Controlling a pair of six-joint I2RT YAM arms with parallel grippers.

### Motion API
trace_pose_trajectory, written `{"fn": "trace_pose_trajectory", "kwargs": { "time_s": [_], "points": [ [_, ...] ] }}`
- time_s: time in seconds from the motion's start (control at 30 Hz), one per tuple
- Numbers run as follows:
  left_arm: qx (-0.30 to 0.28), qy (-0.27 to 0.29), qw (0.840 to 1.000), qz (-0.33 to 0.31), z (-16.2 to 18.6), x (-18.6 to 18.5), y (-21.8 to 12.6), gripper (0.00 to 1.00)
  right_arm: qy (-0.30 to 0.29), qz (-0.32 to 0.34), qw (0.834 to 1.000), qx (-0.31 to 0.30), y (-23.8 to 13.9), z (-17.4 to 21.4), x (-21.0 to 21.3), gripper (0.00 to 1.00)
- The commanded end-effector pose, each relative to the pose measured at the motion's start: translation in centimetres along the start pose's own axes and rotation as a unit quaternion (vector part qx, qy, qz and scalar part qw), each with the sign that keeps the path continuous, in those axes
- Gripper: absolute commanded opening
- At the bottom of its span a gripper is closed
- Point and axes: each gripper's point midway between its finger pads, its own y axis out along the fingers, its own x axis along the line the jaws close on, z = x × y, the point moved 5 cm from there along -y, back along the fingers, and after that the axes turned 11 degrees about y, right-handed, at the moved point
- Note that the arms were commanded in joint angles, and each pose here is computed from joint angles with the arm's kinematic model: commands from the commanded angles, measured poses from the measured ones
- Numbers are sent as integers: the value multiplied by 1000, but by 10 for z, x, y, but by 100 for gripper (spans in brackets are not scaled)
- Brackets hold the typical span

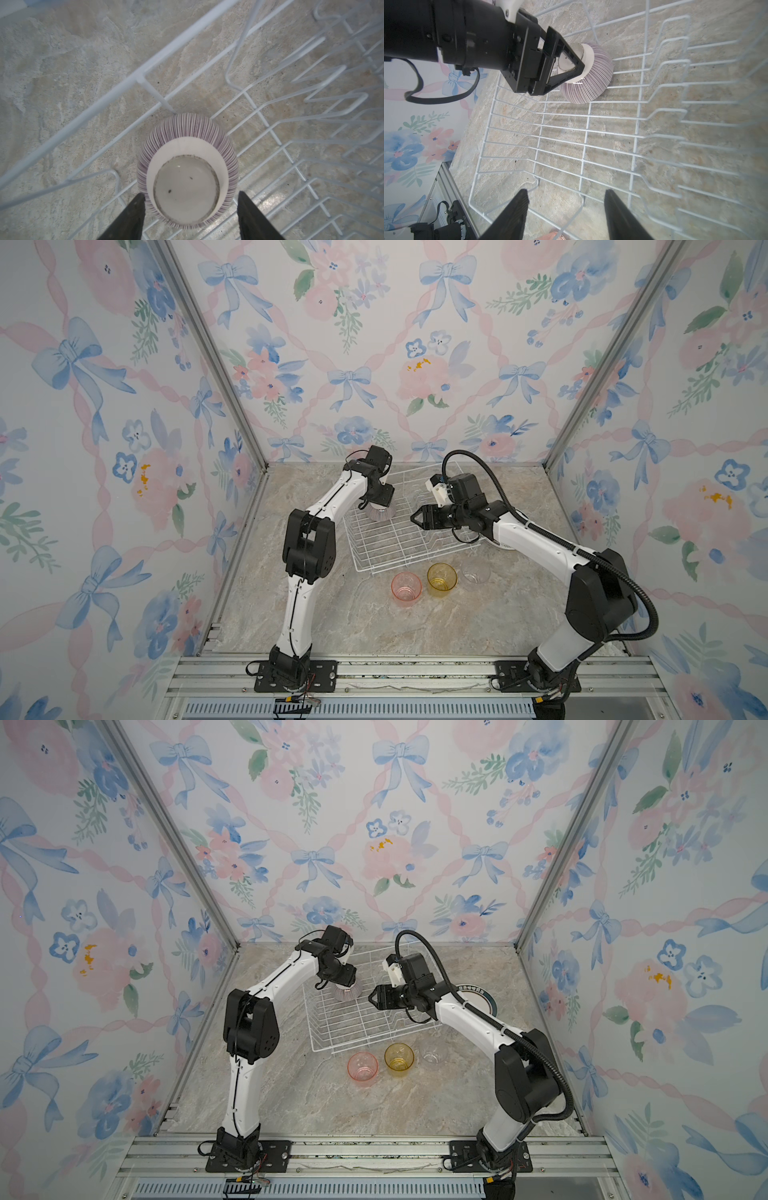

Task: Unload the mixed dishes from the dish rack
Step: 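Lift the purple-striped bowl with the left gripper while the right gripper approaches it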

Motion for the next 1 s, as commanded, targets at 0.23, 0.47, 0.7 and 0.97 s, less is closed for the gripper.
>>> {"fn": "trace_pose_trajectory", "kwargs": {
  "time_s": [0.23, 0.47, 0.7, 0.97],
  "points": [
    [11, 7, 1000, -2, -1, -4, 17, 64, -1, -4, 1000, -11, -10, -1, -3, 61],
    [17, 10, 1000, -3, 1, -4, 24, 57, 2, -3, 1000, -9, -8, -1, -6, 62],
    [18, 15, 1000, 2, 1, -5, 25, 42, 5, -2, 1000, -4, -5, 1, -8, 62],
    [7, 14, 1000, 16, 0, -4, 12, 39, 21, -22, 999, 12, 6, 2, -7, 61]
  ]
}}
